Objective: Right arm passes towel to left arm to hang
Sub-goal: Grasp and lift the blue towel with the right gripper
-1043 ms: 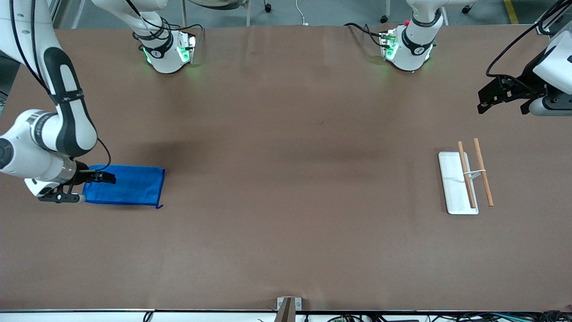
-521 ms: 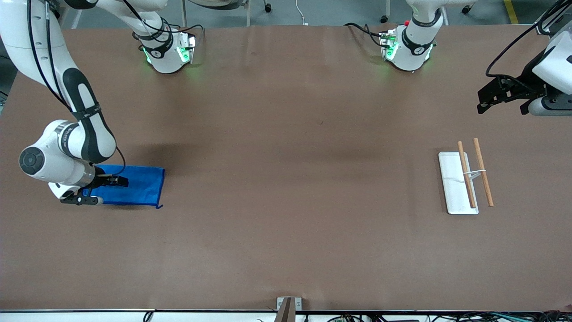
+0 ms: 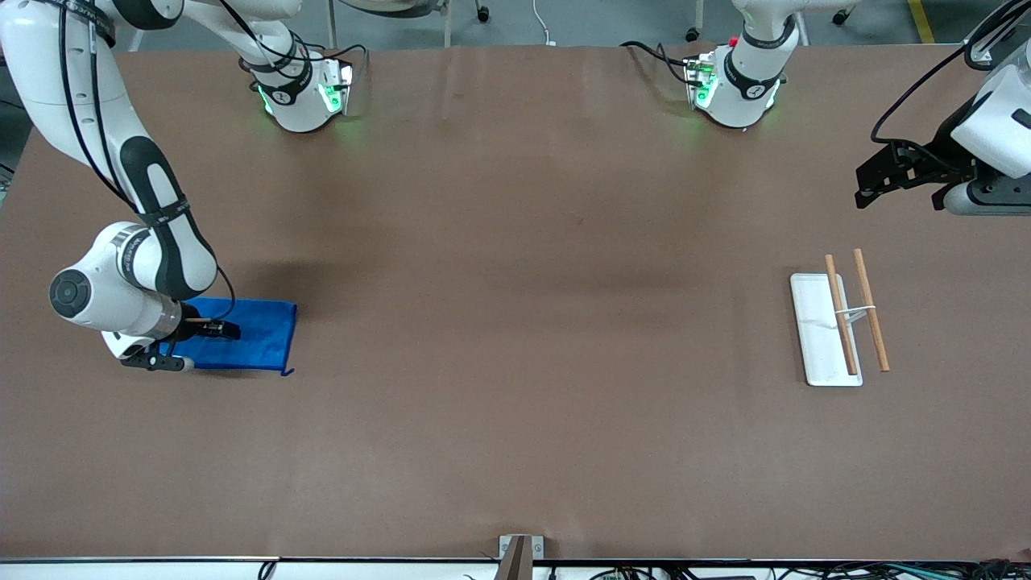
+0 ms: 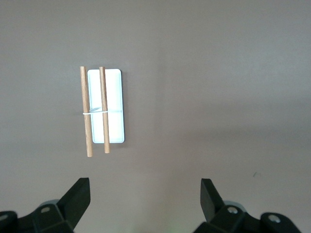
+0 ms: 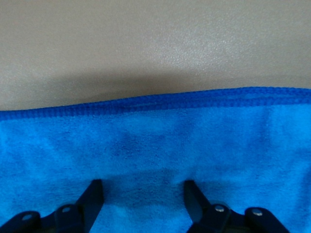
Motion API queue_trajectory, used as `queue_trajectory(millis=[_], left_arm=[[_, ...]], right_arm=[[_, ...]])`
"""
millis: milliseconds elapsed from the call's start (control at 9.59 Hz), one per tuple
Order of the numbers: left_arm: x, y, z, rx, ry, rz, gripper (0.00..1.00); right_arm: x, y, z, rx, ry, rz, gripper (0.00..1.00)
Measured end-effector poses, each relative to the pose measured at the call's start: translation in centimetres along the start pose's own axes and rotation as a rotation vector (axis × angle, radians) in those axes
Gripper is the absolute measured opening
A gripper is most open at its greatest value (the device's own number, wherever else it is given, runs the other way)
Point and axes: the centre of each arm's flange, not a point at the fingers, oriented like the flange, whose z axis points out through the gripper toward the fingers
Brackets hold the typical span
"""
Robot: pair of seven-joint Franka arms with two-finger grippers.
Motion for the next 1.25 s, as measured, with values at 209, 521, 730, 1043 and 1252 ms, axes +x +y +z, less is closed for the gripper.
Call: queue_trajectory(millis=[209, 521, 730, 1043, 1252], left_arm=[[0.0, 0.0, 0.0, 0.0, 0.0, 0.0, 1.0], [0.0, 0.0, 0.0, 0.0, 0.0, 0.0, 1.0], [0.0, 0.3, 0.0, 0.0, 0.0, 0.005, 1.0], [-0.1, 1.0, 0.0, 0.0, 0.001, 0.015, 1.0], [-0.2, 2.4, 0.0, -0.047, -0.004, 0.038, 1.0]], right_arm=[[0.2, -0.2, -0.1, 0.0, 0.008, -0.002, 0.39], [0.3, -0.4, -0.5, 0.004, 0.001, -0.006, 0.14], [1.2, -1.1, -4.3, 0.028, -0.021, -0.017, 0.14], [1.8, -3.9, -15.2, 0.095, -0.024, -0.044, 0.14], [1.3, -8.5, -20.6, 0.194, -0.035, -0.031, 0.14]])
